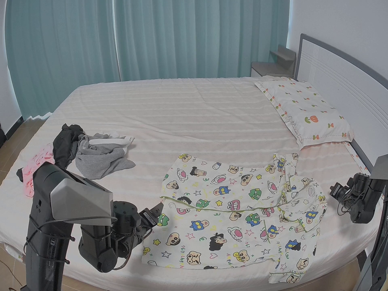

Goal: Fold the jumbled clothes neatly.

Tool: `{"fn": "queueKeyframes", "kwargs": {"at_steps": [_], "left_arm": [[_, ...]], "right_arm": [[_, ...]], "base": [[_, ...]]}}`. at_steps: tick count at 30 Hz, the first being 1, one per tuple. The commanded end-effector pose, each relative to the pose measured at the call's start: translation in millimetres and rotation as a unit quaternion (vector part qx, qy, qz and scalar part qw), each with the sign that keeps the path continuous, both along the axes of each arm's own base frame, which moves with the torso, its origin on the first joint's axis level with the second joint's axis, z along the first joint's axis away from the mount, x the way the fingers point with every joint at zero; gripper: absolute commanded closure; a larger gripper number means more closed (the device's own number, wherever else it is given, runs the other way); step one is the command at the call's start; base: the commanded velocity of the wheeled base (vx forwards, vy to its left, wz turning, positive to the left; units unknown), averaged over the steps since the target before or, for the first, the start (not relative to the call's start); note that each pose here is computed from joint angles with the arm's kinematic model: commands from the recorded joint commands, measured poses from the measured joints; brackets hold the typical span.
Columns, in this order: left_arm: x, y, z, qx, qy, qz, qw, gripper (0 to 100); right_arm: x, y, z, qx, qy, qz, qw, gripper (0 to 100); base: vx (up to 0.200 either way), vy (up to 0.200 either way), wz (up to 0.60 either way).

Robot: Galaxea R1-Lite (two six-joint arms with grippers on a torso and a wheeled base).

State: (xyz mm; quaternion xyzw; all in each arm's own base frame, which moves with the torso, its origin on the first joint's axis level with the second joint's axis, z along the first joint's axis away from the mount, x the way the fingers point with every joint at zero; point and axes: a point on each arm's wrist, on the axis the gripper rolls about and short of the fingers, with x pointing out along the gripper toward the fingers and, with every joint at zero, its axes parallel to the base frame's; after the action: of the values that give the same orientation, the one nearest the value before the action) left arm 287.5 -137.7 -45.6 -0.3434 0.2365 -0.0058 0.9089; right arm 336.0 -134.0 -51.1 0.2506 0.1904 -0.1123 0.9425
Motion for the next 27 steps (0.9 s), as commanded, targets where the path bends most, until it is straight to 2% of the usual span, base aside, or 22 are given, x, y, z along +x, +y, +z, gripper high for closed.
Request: {"fn": "queueKeyframes", "kwargs": {"at_steps": [1, 7, 8, 13, 14, 15, 17, 22, 24, 27], "left_arm": [[-2.0, -3.3, 1.5, -0.003, -0.006, -0.006, 1.0000, 0], [-1.9, -3.3, 2.0, -0.004, -0.006, -0.005, 1.0000, 0], [-1.7, -2.9, 2.5, -0.005, -0.007, -0.004, 1.0000, 0], [-1.7, -2.9, 2.5, -0.005, -0.007, -0.004, 1.0000, 0], [-1.7, -2.2, 2.3, -0.004, -0.006, -0.003, 1.0000, 0], [-1.7, -2.2, 2.3, -0.004, -0.006, -0.003, 1.0000, 0], [-1.6, -0.7, 3.5, -0.004, -0.007, -0.001, 1.0000, 0], [-2.6, -2.9, 13.4, -0.007, -0.021, 0.004, 0.9997, 0], [-2.9, -4.4, 14.5, -0.007, -0.024, 0.003, 0.9997, 0], [-5.0, -13.5, 10.3, -0.006, -0.021, -0.016, 0.9996, 0]], "right_arm": [[-2.4, 10.6, 3.8, 0.001, 0.002, 0.014, 0.9999, 100], [-2.5, 35.9, 16.7, 0.005, -0.004, 0.049, 0.9988, 100], [-0.1, 38.5, 19.4, 0.003, -0.009, 0.053, 0.9986, 0], [21.6, 56.6, 28.5, -0.006, -0.038, 0.085, 0.9957, 0], [36.9, 69.5, 32.3, -0.008, -0.046, 0.101, 0.9937, 0], [38.3, 71.0, 32.0, -0.008, -0.046, 0.104, 0.9935, 0], [57.6, 96.5, 34.0, -0.006, -0.034, 0.129, 0.9911, 0], [107.2, 134.4, 34.4, -0.033, -0.035, 0.116, 0.9921, 0], [112.0, 139.7, 32.8, -0.034, -0.032, 0.119, 0.9917, 0], [134.4, 157.8, 23.1, -0.042, -0.014, 0.121, 0.9916, 0]], "base": [[0.000, 0.000, 0.00], [0.000, 0.000, 0.00], [0.000, 0.000, 0.00], [0.000, 0.000, 0.00], [0.000, 0.000, 0.00], [0.000, 0.000, 0.00], [0.000, 0.000, 0.00], [0.000, 0.000, 0.00], [0.000, 0.000, 0.00], [0.000, 0.000, 0.00]]}}
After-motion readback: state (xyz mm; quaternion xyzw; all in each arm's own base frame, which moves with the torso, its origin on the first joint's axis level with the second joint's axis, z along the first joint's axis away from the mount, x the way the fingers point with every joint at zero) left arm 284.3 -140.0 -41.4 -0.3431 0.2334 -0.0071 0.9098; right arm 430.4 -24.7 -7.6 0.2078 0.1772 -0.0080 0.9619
